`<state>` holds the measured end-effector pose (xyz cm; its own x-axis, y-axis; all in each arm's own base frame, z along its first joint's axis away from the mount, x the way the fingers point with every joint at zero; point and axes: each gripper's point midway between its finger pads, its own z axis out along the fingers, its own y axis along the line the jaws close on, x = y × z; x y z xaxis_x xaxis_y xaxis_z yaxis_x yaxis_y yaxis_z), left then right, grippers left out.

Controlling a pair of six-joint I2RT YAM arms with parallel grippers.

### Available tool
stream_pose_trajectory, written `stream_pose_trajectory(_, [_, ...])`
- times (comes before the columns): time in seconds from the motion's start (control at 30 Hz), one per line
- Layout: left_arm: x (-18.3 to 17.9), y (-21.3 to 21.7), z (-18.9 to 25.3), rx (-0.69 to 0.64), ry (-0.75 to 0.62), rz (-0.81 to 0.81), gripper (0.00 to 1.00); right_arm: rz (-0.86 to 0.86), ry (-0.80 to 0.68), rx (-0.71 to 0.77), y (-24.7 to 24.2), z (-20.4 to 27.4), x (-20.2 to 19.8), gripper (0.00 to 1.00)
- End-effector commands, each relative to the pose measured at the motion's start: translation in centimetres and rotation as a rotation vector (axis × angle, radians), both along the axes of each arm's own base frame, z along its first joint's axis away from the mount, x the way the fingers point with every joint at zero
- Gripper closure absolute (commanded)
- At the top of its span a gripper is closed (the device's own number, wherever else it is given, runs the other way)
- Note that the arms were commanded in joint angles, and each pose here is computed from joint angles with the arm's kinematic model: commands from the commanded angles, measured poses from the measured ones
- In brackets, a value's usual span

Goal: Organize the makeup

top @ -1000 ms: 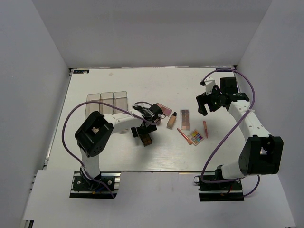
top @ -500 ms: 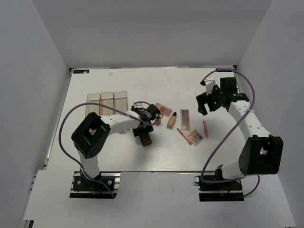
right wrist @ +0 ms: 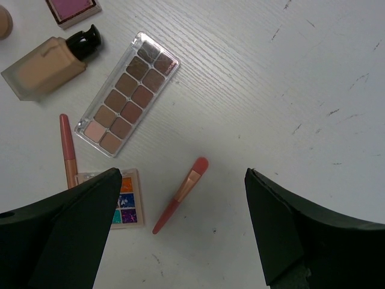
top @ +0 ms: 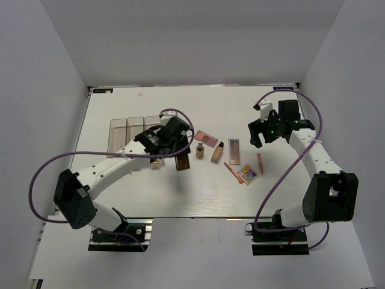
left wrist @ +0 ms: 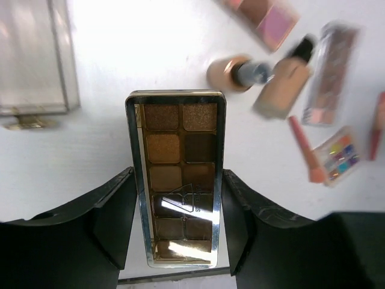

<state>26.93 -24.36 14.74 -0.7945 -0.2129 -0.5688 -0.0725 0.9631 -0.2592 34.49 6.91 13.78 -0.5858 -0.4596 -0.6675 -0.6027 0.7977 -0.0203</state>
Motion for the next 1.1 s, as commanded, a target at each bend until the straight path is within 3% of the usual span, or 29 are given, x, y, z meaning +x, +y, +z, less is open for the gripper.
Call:
stream_pose_trajectory(0.0, [1.9,2.7,5.2,0.069,-0.134,0.023,0.84,0.002,-0.051,0.032,0.4,1.3,0.6,0.11])
stream_pose_trajectory(0.07, [4.0,7.0,5.7,0.162,-0.145,0.140,0.85,0.006,-0.054,0.039,0.5,1.4,0.8,0.11])
stream_pose_trajectory(0.1, [3.9,7.2,5.6,0.179,-0.140,0.130,0.85,0.009,-0.054,0.042,0.6,1.5,0.8,0.11])
stream_pose_trajectory(0.37, [10.5,18.9,5.3,0.233,-0.124,0.295,0.87,0.019,-0.065,0.049,0.8,1.9,0.7,0.12])
stream_pose_trajectory(0.53, [12.6,22.5,4.7,0.257,-0.150,0.238,0.86,0.011,-0.057,0.070,1.0,1.9,0.4,0.12])
stream_pose_trajectory(0.87, [13.0,27.4,0.2,0.352,-0.104,0.239,0.78,0.030,-0.055,0.060,1.0,1.5,-0.2,0.12])
stream_pose_trajectory(1.07, [13.9,30.2,0.2,0.426,-0.130,0.243,0.78,0.043,-0.047,0.067,1.2,1.5,-0.1,0.12])
